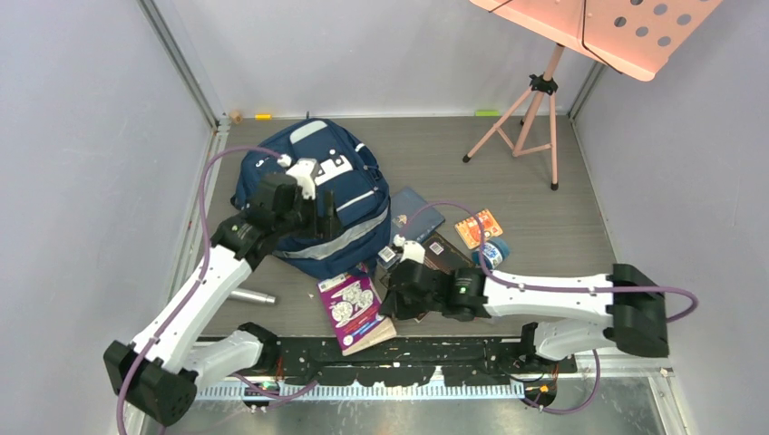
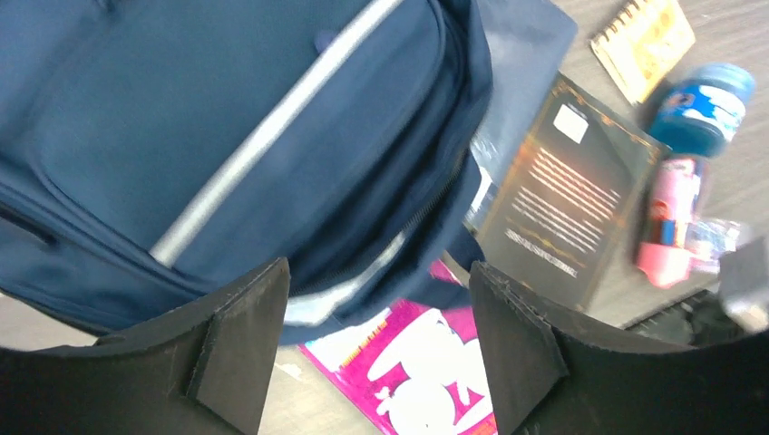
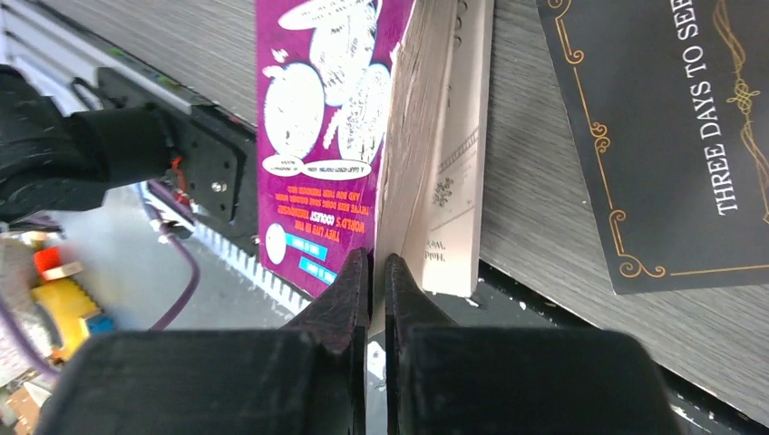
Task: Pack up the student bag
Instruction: Pick up the book from the center of the board.
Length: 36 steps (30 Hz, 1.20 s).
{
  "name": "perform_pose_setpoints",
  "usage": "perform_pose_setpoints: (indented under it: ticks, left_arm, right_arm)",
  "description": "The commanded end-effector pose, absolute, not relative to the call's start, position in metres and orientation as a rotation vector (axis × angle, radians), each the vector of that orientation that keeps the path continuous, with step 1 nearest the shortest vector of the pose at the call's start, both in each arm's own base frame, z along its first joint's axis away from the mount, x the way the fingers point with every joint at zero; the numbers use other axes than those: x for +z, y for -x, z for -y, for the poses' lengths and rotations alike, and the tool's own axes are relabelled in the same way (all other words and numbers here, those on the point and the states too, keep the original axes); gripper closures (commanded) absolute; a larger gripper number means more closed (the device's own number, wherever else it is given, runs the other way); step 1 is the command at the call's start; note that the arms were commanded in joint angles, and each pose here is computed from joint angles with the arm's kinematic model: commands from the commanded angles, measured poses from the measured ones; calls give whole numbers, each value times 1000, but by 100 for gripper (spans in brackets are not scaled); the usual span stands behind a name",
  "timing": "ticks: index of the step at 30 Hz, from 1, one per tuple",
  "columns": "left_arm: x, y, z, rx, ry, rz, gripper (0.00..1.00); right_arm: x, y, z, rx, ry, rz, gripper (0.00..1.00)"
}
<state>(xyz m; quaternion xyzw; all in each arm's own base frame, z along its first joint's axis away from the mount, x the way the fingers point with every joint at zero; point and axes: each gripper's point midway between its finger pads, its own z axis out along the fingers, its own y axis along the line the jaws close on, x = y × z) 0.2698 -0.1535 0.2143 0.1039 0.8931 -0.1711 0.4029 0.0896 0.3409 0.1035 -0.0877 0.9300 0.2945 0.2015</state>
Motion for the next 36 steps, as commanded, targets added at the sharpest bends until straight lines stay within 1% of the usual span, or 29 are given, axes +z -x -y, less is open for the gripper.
perform_pose_setpoints:
  ticks: [1,4,6,11,14,18,22,24,27,32,36]
  left_arm:
    - [201,-227,168,-693,-88,-2327,25]
    - [177,-200,172,-813,21,-2390,23]
    - [175,-190,175,-881,46,-2384,23]
    - [179,-180,191,-1065,126,-2348,21]
    - [170,-176,208,-1179,161,-2375,20]
    - [143,-171,217,-1155,172,-2490,18]
    - [132,-167,226,-1170,155,-2555,16]
    - [123,-163,223,-1133,139,-2595,16]
    - [100,-156,195,-927,207,-2646,16]
    - [74,-143,160,-781,394,-2604,15]
    - [68,-135,129,-611,469,-2584,14]
  right_arm:
    - [156,-98,-353,1059,202,-2396,99]
    - [161,-103,-347,1081,167,-2342,99]
    - [164,-104,-347,1098,169,-2314,99]
    - [156,-106,-349,1079,212,-2298,99]
    - [147,-107,-350,1041,243,-2303,99]
    - [140,-110,-351,967,281,-2296,99]
    - [133,-112,-351,876,319,-2290,99]
    - [130,-114,-349,840,320,-2281,99]
    - [119,-120,-342,773,264,-2296,99]
    - [92,-119,-334,696,230,-2362,99]
    - [74,-114,-337,683,251,-2416,100]
